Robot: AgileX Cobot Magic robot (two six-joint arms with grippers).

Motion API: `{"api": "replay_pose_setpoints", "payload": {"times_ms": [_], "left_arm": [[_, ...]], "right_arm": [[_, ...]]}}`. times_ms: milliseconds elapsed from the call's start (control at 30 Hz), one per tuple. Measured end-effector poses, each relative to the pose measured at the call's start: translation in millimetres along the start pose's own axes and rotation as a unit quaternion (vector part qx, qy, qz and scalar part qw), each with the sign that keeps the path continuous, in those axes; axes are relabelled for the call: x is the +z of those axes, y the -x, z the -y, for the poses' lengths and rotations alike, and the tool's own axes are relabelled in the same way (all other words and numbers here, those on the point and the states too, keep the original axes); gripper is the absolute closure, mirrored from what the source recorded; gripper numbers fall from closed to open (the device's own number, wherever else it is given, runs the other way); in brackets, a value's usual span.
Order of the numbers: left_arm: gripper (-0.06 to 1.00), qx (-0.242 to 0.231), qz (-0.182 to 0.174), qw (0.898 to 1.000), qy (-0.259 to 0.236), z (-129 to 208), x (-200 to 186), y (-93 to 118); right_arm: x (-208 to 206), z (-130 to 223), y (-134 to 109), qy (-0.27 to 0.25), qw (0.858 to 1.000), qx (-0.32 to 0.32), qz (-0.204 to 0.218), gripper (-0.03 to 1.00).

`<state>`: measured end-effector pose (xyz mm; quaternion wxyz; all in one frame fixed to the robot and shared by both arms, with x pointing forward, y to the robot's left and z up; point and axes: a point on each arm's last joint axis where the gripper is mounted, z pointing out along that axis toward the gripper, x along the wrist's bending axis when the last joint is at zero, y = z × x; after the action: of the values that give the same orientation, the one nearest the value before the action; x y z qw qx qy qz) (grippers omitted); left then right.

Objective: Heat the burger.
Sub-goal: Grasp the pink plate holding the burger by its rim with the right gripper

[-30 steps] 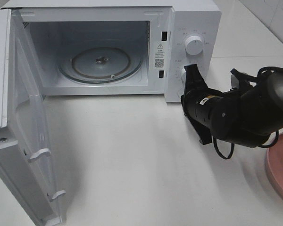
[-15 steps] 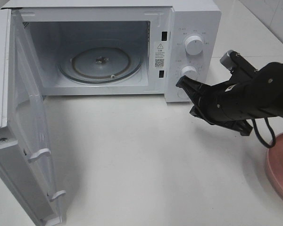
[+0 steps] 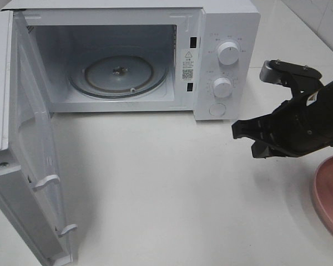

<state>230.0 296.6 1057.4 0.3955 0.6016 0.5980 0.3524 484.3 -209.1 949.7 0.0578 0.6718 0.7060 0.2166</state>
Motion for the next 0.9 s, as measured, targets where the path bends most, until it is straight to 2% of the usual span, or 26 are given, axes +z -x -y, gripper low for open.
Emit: {"api": "replay_pose_setpoints", "payload": {"times_ms": [167,233,333,367,400,433,467,500,533,567,600,667,900], "left_arm": [[-0.04,0.000,0.000,1.000,0.000,0,0,0],[-0.04,0.000,0.000,1.000,0.000,0,0,0],[-0.04,0.000,0.000,1.000,0.000,0,0,0],[-0.04,0.000,0.000,1.000,0.000,0,0,0],[-0.04,0.000,0.000,1.000,0.000,0,0,0],[-0.04,0.000,0.000,1.000,0.000,0,0,0],[-0.04,0.000,0.000,1.000,0.000,0,0,0],[-0.04,0.000,0.000,1.000,0.000,0,0,0],[-0.04,0.000,0.000,1.000,0.000,0,0,0],[-0.04,0.000,0.000,1.000,0.000,0,0,0],[-0.04,0.000,0.000,1.000,0.000,0,0,0],[-0.04,0.000,0.000,1.000,0.000,0,0,0],[-0.04,0.000,0.000,1.000,0.000,0,0,0]], "right_arm": [[-22,10,3,-0.036,0.998,-0.052,0.021,0.89],[-31,15,6,-0.056,0.995,-0.074,0.035,0.83],[-33,16,7,-0.061,0.994,-0.080,0.039,0.80],[-37,20,9,-0.077,0.991,-0.093,0.051,0.69],[-37,20,9,-0.077,0.991,-0.093,0.051,0.69],[-39,23,12,-0.091,0.988,-0.105,0.063,0.54],[-40,23,13,-0.095,0.987,-0.107,0.068,0.45],[-40,23,13,-0.095,0.987,-0.107,0.068,0.45],[-40,25,16,-0.106,0.985,-0.110,0.082,0.24],[-41,26,17,-0.113,0.983,-0.109,0.093,0.10],[-41,26,17,-0.113,0.983,-0.109,0.093,0.10],[-42,27,19,-0.121,0.982,-0.099,0.102,0.02],[-40,29,21,-0.137,0.981,-0.084,0.111,-0.02]]}}
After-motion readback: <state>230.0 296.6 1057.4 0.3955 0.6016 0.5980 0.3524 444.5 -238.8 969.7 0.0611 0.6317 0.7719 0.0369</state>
